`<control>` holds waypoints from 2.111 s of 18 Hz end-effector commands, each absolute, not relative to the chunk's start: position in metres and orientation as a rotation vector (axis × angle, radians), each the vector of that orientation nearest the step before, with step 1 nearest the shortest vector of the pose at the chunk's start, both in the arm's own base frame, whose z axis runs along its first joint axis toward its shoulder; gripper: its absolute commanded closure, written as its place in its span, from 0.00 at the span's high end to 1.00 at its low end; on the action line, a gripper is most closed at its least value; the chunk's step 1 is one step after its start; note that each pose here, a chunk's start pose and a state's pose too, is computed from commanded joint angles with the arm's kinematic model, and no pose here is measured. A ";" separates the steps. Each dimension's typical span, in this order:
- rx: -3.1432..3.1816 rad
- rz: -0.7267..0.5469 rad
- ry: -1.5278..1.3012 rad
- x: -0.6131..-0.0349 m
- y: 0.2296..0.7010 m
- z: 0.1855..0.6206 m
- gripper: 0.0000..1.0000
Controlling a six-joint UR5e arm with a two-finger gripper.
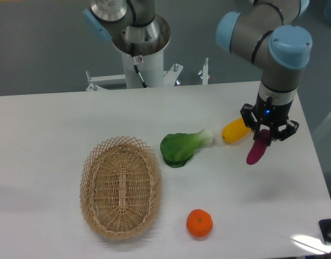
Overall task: Place the sweet potato on the table
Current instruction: 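Move the gripper holding the purple sweet potato down toward the table, then open the gripper to release the sweet potato onto the table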
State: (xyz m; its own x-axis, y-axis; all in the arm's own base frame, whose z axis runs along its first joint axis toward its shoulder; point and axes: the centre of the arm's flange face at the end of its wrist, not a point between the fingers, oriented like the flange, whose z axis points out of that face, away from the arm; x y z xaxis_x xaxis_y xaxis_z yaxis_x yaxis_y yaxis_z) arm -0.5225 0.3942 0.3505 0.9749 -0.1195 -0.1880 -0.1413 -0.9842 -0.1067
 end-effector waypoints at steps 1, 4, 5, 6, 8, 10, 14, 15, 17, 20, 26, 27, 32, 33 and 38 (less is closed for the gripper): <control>-2.999 0.282 0.190 -0.526 0.398 0.342 0.28; -2.995 0.285 0.137 -0.532 0.410 0.316 0.29; -2.992 0.275 0.109 -0.531 0.417 0.306 0.29; -2.989 0.272 0.084 -0.530 0.426 0.296 0.29; -2.993 0.251 0.067 -0.524 0.440 0.278 0.29; -3.003 0.220 0.055 -0.518 0.445 0.265 0.29; -3.030 0.142 0.082 -0.497 0.447 0.227 0.29; -3.032 0.136 0.086 -0.493 0.447 0.221 0.29; -3.036 0.126 0.088 -0.490 0.446 0.216 0.29; -3.050 0.091 0.095 -0.480 0.442 0.204 0.29; -3.050 0.089 0.109 -0.475 0.447 0.204 0.36; -3.049 0.091 0.109 -0.475 0.447 0.204 0.45; -3.023 0.159 0.121 -0.482 0.451 0.212 1.00; -3.022 0.161 0.119 -0.482 0.451 0.214 1.00; -2.990 0.235 0.108 -0.486 0.452 0.248 1.00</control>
